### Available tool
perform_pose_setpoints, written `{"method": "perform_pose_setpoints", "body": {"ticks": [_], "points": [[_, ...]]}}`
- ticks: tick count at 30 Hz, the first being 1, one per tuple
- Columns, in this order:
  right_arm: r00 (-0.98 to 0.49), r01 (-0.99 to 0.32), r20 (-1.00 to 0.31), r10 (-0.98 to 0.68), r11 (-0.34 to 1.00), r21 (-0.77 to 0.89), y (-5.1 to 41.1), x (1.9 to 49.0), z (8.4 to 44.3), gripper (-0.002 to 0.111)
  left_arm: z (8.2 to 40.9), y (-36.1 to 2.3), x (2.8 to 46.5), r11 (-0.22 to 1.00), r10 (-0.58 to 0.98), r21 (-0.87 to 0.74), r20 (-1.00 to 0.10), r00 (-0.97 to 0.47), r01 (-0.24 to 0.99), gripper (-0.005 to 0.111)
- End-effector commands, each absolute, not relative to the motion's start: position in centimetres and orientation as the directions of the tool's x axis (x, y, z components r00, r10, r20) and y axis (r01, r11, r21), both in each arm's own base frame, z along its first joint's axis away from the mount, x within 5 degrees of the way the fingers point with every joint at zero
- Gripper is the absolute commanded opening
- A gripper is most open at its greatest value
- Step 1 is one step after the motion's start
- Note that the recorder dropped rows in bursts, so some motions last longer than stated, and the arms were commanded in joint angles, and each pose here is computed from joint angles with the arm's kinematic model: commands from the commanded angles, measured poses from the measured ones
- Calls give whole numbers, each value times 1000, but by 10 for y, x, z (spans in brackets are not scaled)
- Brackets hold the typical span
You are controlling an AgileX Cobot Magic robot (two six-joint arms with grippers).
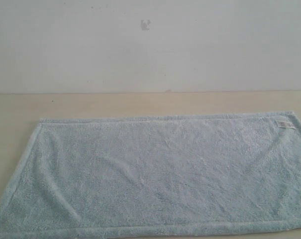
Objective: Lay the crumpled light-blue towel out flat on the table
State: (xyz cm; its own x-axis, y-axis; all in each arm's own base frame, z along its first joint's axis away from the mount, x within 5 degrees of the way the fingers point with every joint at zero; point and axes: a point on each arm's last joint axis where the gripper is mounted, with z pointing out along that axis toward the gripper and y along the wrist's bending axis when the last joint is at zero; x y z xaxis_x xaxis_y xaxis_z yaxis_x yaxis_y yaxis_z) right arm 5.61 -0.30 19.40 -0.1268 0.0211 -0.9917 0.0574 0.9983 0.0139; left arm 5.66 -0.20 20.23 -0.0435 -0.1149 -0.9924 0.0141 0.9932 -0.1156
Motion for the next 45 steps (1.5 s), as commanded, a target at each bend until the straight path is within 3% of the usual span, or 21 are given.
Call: {"method": "perform_pose_setpoints", "body": {"ticks": [1,45], "points": [[-118,59,-993,20,998,13,-3,56,194,0,201,-5,56,992,-104,-107,-993,-54,66,4],[-118,59,-993,20,998,13,-3,56,194,0,201,-6,56,990,-102,-107,-993,-57,88,4]]}}
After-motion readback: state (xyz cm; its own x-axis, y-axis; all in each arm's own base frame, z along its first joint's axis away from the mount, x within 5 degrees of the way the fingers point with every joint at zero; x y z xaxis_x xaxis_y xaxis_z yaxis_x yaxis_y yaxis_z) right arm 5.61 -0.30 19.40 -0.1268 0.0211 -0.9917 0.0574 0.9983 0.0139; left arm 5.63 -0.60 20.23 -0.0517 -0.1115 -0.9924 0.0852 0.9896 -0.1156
